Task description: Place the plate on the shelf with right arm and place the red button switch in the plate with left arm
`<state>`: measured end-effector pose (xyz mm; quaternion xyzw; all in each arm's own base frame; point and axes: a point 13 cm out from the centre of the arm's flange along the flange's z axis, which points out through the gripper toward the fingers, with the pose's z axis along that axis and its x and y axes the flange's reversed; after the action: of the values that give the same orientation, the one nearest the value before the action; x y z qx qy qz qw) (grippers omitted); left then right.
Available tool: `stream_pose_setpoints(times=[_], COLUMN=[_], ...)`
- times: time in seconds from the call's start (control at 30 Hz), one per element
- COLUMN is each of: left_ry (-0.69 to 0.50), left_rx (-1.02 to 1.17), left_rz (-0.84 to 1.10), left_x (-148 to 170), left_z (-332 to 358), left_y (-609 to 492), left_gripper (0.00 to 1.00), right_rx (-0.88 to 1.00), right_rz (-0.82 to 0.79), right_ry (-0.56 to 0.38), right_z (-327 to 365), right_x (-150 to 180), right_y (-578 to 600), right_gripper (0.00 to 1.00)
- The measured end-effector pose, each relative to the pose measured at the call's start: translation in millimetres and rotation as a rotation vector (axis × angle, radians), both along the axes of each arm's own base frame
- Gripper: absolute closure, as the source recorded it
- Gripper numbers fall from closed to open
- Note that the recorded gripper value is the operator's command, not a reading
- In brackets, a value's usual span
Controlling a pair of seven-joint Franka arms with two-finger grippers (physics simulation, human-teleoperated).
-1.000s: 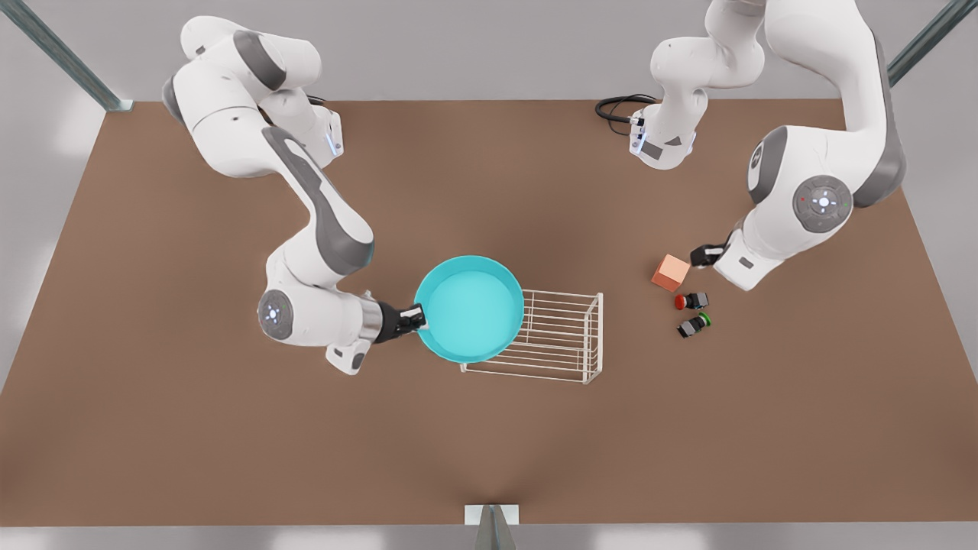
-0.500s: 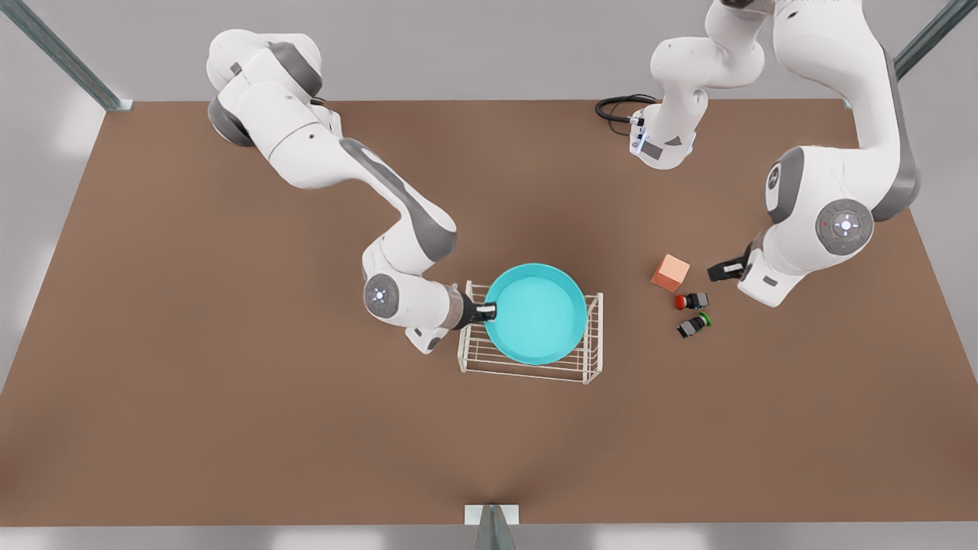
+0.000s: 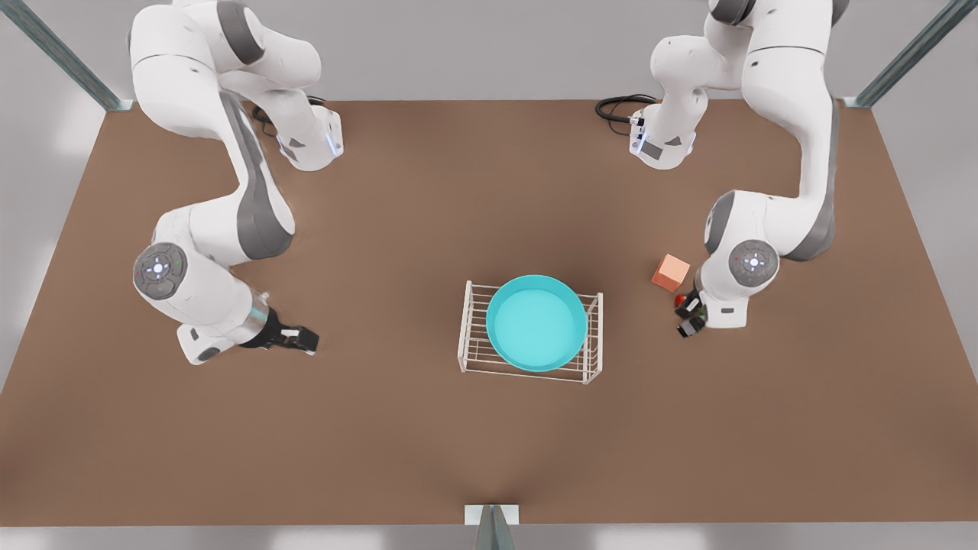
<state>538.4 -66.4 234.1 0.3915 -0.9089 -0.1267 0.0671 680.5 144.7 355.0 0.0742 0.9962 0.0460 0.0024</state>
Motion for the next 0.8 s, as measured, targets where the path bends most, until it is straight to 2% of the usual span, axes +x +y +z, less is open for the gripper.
stream_pose_setpoints(times=[0.13,0.23,0.47,0.8], left_ry=[-0.048,-0.085,-0.125,-0.155], left_rx=[0.016,0.011,0.017,0.044], left_rz=[0.239,0.378,0.569,0.726], left_x=[-6.8,-7.1,-18.3,-32.0], left_z=[-36.8,-50.4,-72.7,-113.3], left_y=[30.3,37.1,24.6,21.7], left_gripper=[0.00,0.00,0.00,0.00], right_rx=[-0.090,-0.111,-0.117,-0.092], right_rz=[0.052,0.121,0.245,0.338], right_ry=[0.144,0.195,0.237,0.276], right_z=[-35.3,-47.8,-48.7,-61.0], right_x=[-26.4,-36.4,-45.1,-51.2], right_y=[-82.1,-100.6,-118.2,-137.8], right_gripper=[0.00,0.00,0.00,0.00])
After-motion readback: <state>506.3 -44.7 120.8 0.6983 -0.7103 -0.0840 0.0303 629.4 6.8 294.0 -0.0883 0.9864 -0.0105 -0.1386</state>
